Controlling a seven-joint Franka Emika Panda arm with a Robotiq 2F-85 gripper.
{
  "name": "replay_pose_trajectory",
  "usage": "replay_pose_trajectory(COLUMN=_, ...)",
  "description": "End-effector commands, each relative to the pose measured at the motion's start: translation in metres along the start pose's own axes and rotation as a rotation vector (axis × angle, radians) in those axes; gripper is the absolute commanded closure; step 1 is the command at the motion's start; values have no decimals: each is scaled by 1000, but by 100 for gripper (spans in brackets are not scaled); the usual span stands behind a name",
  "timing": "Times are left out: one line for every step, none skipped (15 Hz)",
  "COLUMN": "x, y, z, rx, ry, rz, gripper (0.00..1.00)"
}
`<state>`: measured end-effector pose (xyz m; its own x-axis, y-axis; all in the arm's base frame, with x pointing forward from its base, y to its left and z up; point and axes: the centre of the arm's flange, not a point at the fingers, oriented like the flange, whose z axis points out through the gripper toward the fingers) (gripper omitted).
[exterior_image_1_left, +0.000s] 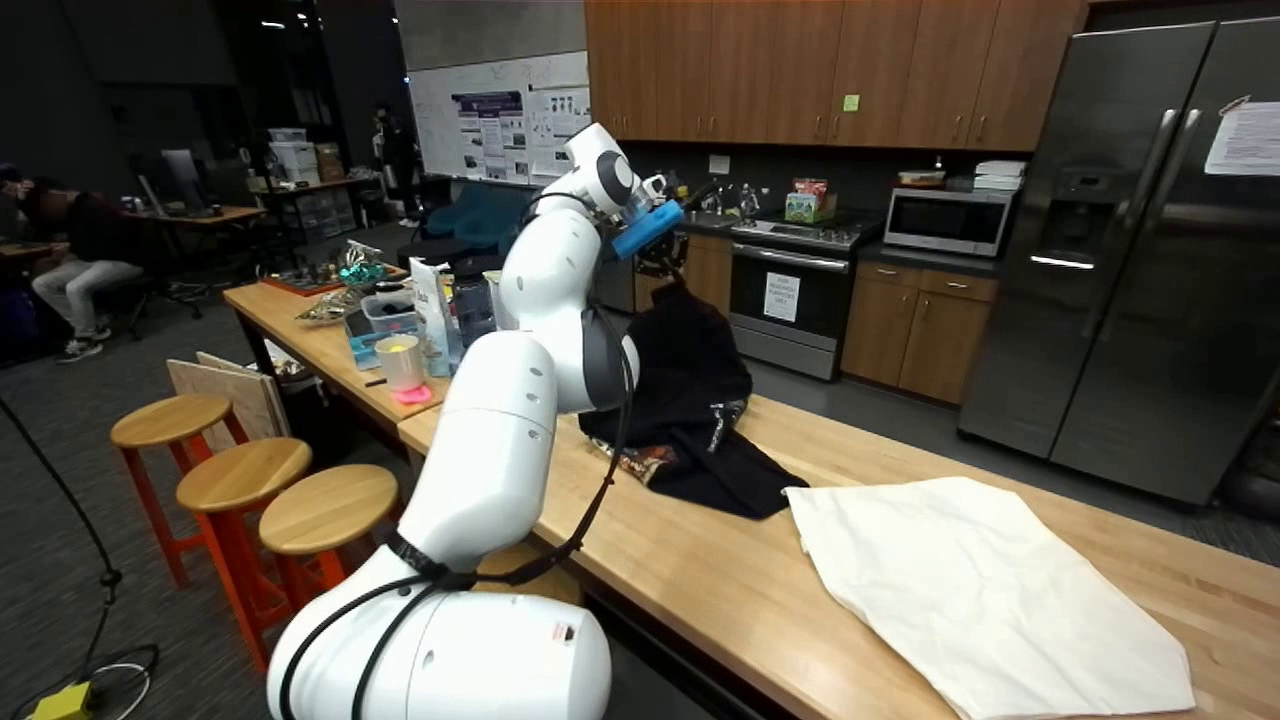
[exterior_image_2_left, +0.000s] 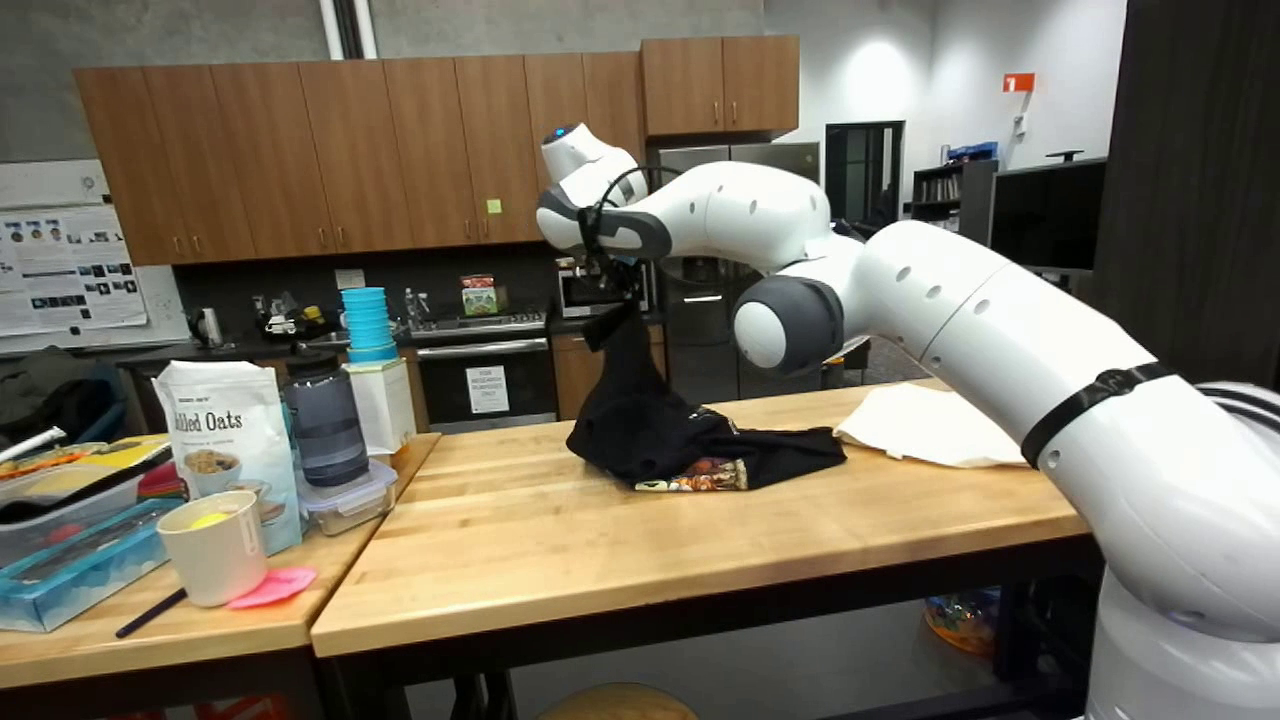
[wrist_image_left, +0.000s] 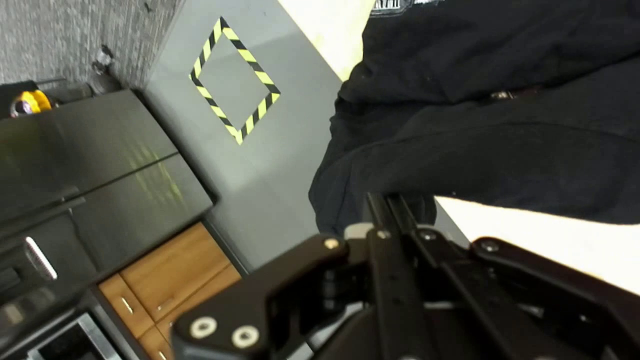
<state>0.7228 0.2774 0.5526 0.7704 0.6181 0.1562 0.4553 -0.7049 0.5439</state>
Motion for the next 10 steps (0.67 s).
replay_pose_trajectory(x=-35, y=37, z=23, rx=-25, ry=-130, rz=48, gripper=100)
replay_pose_trajectory(x=-46, y=43, z=30, rx=-20, ry=-174, rz=53, gripper=100)
replay_pose_trajectory(x=-57, y=44, z=35, rx=-2, ry=-211, rz=54, gripper=100)
replay_pose_trajectory(x=-64, y=47, z=39, rx=12, ry=-241, rz=56, gripper=100)
replay_pose_trajectory(x=-70, y=46, z=39, rx=31, ry=-268, rz=54, gripper=100)
replay_pose_trajectory(x=-75, y=41, z=36, rx=39, ry=-294, rz=49, gripper=100)
replay_pose_trajectory(x=-78, y=39, z=34, rx=44, ry=-317, rz=41, gripper=100)
replay_pose_trajectory(x=-80, y=34, z=28, rx=48, ry=-340, rz=28, gripper=100)
replay_pose_trajectory(x=-82, y=26, z=22, rx=50, ry=-372, rz=8, gripper=100)
replay_pose_trajectory(x=-85, y=20, z=17, rx=51, ry=-402, rz=-11, gripper=100)
